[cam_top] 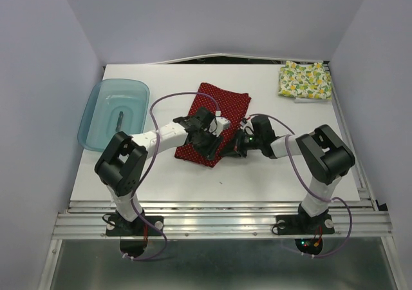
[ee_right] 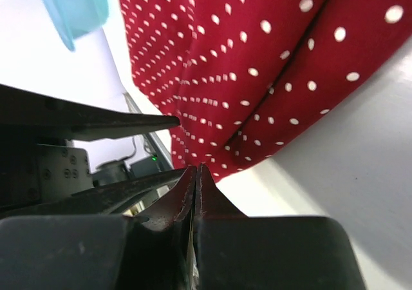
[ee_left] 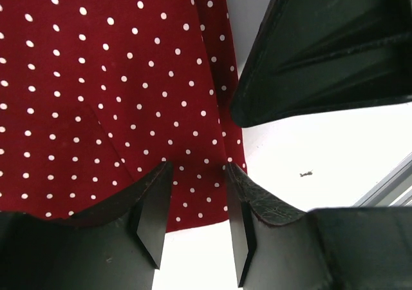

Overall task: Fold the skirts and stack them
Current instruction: Fold the skirt

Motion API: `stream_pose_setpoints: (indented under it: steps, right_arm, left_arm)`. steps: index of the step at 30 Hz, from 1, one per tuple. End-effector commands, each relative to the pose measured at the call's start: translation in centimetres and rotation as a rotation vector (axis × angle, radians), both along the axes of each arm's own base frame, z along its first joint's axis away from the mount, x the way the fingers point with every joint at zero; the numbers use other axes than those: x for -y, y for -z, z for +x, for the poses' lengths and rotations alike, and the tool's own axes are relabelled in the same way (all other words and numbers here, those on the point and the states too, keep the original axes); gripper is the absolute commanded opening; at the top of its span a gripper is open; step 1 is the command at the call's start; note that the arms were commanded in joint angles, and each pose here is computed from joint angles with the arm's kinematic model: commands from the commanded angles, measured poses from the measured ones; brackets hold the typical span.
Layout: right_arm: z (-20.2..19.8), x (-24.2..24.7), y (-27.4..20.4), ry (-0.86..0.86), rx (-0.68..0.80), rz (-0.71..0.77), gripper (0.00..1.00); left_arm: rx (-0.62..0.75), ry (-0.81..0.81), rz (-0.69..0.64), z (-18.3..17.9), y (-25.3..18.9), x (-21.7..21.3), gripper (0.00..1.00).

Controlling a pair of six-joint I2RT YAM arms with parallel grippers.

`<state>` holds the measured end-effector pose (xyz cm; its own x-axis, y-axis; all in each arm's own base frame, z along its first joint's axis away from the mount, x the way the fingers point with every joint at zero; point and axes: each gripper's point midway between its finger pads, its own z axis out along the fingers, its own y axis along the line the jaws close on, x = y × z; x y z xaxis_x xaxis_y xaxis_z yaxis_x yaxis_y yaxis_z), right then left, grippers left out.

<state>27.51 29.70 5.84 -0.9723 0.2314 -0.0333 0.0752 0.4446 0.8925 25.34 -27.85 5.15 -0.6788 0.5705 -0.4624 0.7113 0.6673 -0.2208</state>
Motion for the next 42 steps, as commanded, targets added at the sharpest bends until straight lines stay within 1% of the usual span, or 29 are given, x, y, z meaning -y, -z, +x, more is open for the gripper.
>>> stream_pose_setpoints:
  steps: [1,7,9,10,12,14,17,18,22,26,30,37,42]
  right_arm:
    - [-0.2,-0.1,1.2,-0.022,0.009,-0.034,0.01]
    - [-0.3,0.2,2.5,-0.031,0.003,-0.076,0.01]
    - [-0.4,0.3,3.2,-0.039,-0.003,-0.095,0.01]
    - [-0.4,0.4,3.7,-0.04,-0.011,-0.104,0.01]
    - [-0.4,0.4,4.1,-0.043,-0.018,-0.113,0.01]
    - [-0.6,0.1,4.4,-0.052,-0.023,-0.115,0.01]
    - [-0.6,-0.2,4.4,-0.061,-0.02,-0.121,0.01]
    - [-0.6,-0.2,4.4,-0.06,-0.017,-0.119,0.01]
    - [-0.5,-0.2,4.4,-0.06,-0.014,-0.122,0.01]
    - [-0.8,-0.4,4.3,-0.068,-0.013,-0.123,0.01]
    - [-0.9,-0.3,4.2,-0.068,-0.011,-0.124,0.01]
    - [-0.8,-0.4,3.9,-0.069,-0.006,-0.12,0.01]
    - [-0.7,-0.5,3.4,-0.072,0.006,-0.112,0.01]
  left_arm:
    - [-0.001,0.011,-0.045,0.3,-1.2,1.3,0.49]
    - [-0.018,0.017,-0.038,0.1,-0.5,1.5,0.49]
    - [-0.015,0.015,-0.038,0.4,-0.6,1.7,0.43]
    - [-0.015,0.015,-0.038,0.4,-0.5,1.7,0.37]
    - [-0.015,0.015,-0.038,0.5,-0.5,1.8,0.34]
    - [-0.019,0.015,-0.039,0.5,-0.5,1.9,0.29]
    - [-0.026,0.022,-0.04,0.3,-0.4,1.9,0.2]
    - [-0.026,0.024,-0.042,0.3,-0.5,1.9,0.13]
    - [-0.014,0.029,-0.073,0.4,-1.7,2.4,0.0]
    - [0.019,0.023,-0.117,0.8,-3.5,2.9,0.0]
    - [0.023,0.021,-0.135,0.9,-4.1,3.3,0.0]
    - [0.002,0.038,-0.147,0.6,-3.8,4.1,0.0]
    - [-0.026,0.052,-0.133,-0.1,-2.0,4.2,0.0]
